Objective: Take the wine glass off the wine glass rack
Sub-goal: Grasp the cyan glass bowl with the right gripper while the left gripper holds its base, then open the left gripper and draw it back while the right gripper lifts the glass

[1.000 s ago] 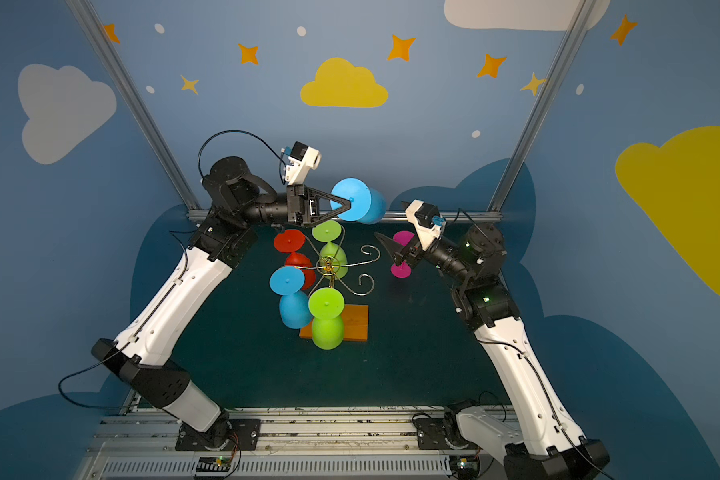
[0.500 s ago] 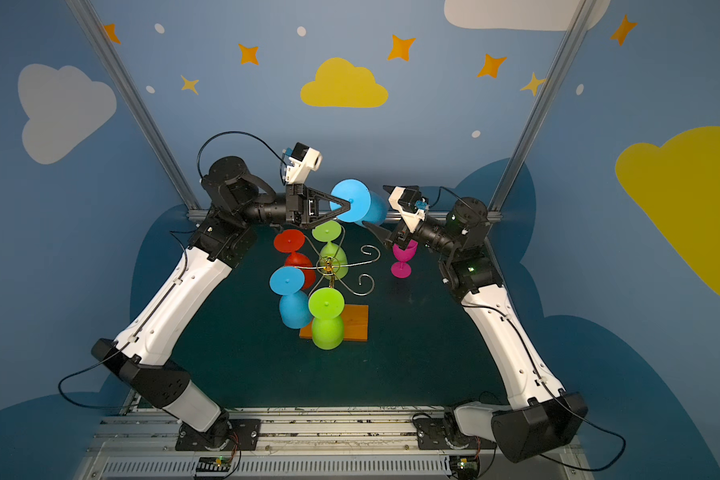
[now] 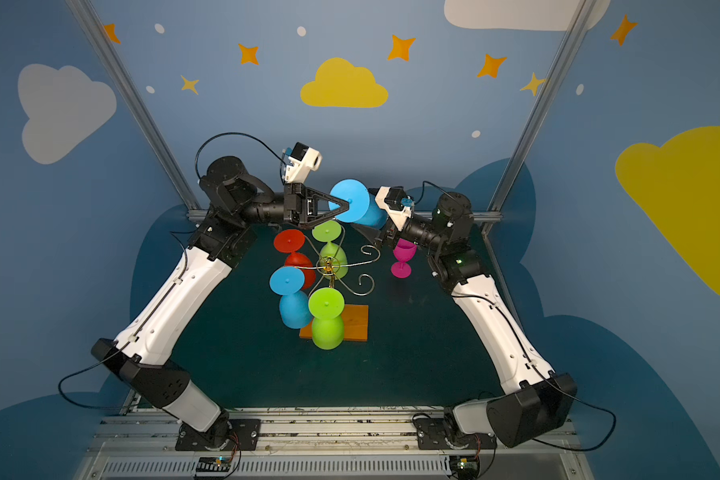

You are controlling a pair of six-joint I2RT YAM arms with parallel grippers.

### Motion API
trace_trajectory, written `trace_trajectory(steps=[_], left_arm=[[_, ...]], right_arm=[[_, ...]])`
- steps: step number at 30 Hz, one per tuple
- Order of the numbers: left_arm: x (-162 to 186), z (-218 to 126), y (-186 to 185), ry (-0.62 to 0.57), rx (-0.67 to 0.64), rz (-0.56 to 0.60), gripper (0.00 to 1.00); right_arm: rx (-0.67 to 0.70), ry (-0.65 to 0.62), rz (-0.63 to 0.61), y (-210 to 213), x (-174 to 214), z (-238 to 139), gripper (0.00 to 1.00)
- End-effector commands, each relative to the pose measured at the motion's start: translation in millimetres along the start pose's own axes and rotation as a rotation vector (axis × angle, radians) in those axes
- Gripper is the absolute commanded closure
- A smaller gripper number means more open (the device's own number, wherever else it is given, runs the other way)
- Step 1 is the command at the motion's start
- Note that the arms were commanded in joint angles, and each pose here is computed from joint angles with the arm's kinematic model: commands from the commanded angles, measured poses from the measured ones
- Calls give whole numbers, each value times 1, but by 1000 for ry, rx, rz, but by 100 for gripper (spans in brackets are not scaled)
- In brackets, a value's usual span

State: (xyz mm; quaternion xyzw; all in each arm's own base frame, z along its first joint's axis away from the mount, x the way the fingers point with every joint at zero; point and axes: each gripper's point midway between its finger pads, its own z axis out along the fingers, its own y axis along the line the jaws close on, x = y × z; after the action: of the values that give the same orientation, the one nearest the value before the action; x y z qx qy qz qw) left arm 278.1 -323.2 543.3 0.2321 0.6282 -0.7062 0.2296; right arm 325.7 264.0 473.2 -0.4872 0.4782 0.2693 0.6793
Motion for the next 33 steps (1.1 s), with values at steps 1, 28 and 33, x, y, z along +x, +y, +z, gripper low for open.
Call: trace_trajectory(steps=[1, 28, 33], left_arm=[[0, -3, -21, 1, 43, 71, 97], [-40, -19, 57, -273, -646, 1297, 41], [-46, -9, 57, -308, -747, 1552, 46]], right_arm=[[-3, -7, 12, 2, -10, -1, 21], [407, 463, 462, 8, -3, -109, 68], [416, 539, 528, 15, 3, -119, 72]])
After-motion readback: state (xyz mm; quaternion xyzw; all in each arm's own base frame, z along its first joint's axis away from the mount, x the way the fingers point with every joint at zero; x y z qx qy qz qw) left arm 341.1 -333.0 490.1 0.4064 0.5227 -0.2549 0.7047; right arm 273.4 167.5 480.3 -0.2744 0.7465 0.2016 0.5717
